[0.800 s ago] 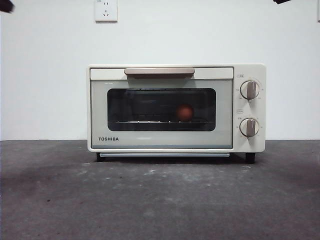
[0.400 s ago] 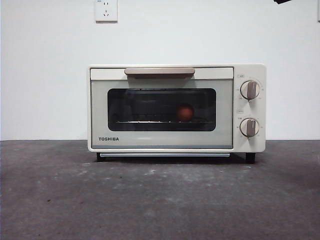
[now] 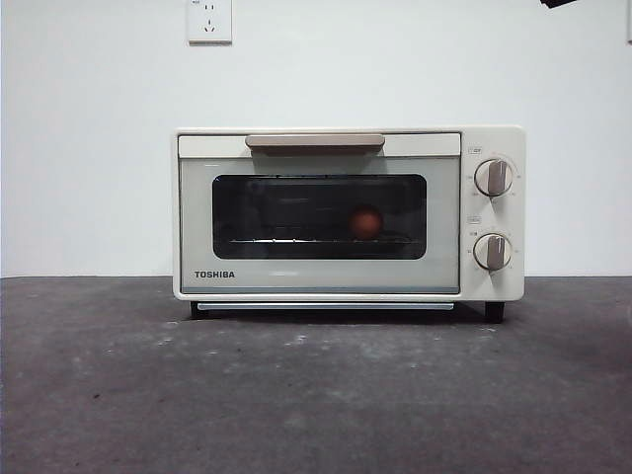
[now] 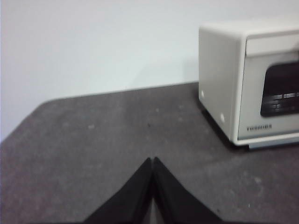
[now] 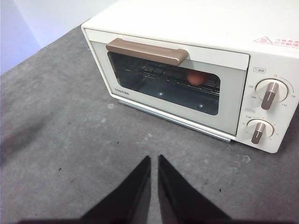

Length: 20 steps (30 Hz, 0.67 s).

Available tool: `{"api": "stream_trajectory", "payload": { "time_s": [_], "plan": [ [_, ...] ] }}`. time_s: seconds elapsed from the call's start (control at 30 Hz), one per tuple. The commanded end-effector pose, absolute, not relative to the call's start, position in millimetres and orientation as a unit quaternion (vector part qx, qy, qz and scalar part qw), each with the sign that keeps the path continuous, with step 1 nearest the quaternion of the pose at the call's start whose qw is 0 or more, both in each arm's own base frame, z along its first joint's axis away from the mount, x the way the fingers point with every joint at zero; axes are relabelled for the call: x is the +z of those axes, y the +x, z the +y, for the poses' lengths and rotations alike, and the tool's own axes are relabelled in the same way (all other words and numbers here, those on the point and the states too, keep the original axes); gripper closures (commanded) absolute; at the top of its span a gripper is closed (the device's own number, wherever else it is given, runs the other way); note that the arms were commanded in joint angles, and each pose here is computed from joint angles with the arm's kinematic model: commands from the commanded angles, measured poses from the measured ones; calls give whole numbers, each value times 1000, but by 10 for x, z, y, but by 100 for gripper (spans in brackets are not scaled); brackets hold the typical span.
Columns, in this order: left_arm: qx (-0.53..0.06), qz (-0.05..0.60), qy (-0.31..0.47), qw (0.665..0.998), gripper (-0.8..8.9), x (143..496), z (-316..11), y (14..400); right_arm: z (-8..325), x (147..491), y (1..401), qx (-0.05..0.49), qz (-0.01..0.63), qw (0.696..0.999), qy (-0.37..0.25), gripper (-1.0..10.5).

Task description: Eggoven

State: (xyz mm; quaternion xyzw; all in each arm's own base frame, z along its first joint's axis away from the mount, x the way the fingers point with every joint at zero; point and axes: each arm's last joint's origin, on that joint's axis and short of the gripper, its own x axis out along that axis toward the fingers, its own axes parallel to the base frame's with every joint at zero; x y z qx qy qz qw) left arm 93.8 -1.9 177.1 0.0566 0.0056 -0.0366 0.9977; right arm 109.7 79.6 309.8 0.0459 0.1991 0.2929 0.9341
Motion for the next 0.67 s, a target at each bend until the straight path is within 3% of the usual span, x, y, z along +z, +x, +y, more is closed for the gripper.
{"api": "stream_trajectory", "payload": {
  "time_s": [0.03,0.3,0.67],
  "plan": [
    [-35,16,55,998,806,1676,-15,958,814,3110,1101,297,193,934,42,940],
    [-37,85,40,995,806,1475,-15,962,814,3111,1102,297,193,934,43,940],
    [-38,88,40,995,806,1471,-15,960,814,3111,1102,297,193,934,43,941]
  ]
}}
